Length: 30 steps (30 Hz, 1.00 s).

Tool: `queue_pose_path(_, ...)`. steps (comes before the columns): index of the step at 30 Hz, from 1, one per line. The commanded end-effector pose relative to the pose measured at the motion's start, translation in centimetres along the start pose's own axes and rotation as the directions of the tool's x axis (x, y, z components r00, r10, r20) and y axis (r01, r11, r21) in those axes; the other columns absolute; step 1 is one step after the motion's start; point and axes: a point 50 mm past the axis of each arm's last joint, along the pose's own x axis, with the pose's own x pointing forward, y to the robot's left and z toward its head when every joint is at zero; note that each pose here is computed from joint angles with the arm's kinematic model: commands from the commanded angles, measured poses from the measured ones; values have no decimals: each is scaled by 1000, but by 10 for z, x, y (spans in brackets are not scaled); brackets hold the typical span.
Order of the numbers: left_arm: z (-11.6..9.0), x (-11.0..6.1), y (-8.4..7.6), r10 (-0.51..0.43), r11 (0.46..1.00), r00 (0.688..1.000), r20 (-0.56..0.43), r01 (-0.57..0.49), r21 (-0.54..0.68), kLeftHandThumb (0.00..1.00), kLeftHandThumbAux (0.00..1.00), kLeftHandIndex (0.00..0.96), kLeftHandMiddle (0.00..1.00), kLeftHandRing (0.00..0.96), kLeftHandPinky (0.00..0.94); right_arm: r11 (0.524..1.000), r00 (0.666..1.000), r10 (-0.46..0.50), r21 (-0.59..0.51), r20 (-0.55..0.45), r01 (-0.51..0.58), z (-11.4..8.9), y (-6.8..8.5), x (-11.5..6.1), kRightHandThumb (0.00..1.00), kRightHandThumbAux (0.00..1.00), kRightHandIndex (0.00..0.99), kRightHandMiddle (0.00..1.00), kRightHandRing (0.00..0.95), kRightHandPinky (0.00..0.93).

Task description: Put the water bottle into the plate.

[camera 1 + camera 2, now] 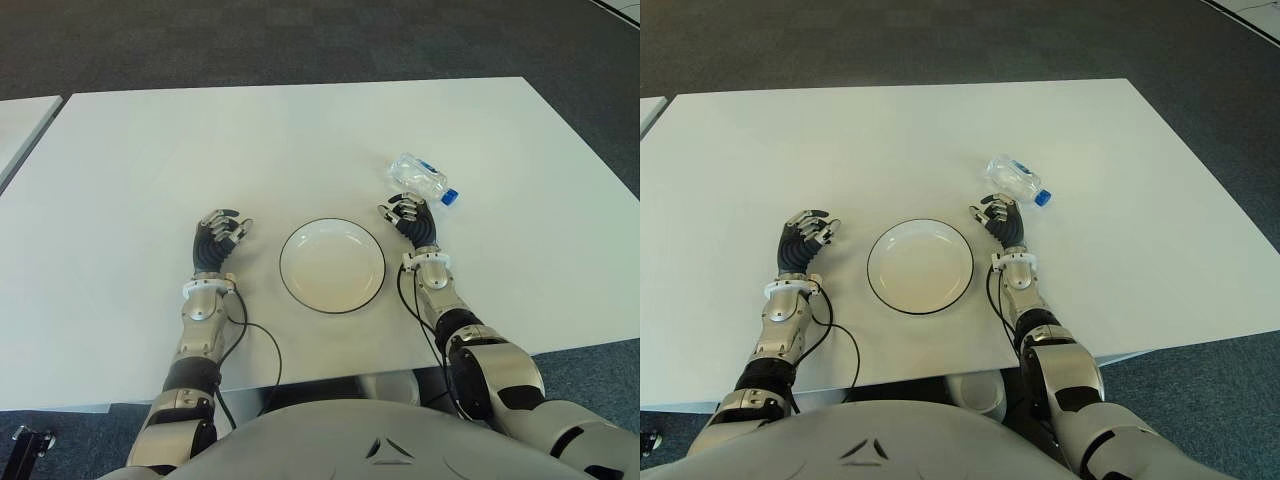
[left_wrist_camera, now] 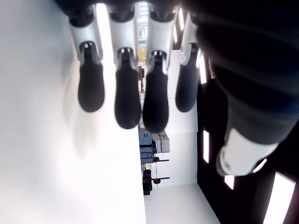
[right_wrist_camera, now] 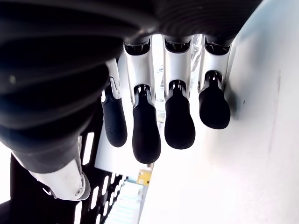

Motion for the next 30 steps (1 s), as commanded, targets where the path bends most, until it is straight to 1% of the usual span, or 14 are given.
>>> queue_pose_path(1, -15, -9, 0, 10, 1000, 996, -84, -9, 6, 706, 711, 435, 619, 608, 603, 1000, 997, 12, -7, -73, -12, -14, 1, -10, 709, 727, 433, 694, 714, 728)
queue_pose_path(14, -15, -10, -2, 5, 1000, 996, -84, -4, 8, 706, 712, 435, 616, 610, 607, 1000, 999, 3, -6, -49, -4, -12, -2, -9, 709, 727, 433, 694, 713, 723)
queue_pose_path(20, -15, -11, -2, 5, 1000, 997, -82, -4, 9, 705, 712, 435, 619, 612, 611, 1000, 1000, -10, -15, -16, 9, -7, -5, -7, 708, 727, 432, 699, 720, 727)
queue_pose_path(24, -15, -11, -2, 5, 1000, 997, -83, -5, 8, 705, 712, 435, 620, 613, 611, 999, 998, -31, -40, 56, 33, 5, -11, -1, 708, 727, 432, 699, 718, 724)
queue_pose_path(27, -15, -11, -2, 5, 1000, 996, -84, -5, 4, 705, 712, 434, 620, 611, 606, 994, 992, -32, -99, 125, 44, 16, -15, 2, 707, 727, 432, 693, 712, 713)
queue_pose_path(30, -15, -11, -3, 6, 1000, 997, -83, -5, 5, 705, 712, 434, 621, 612, 607, 986, 983, -33, -153, 181, 62, 24, -16, 2, 706, 728, 431, 680, 697, 684)
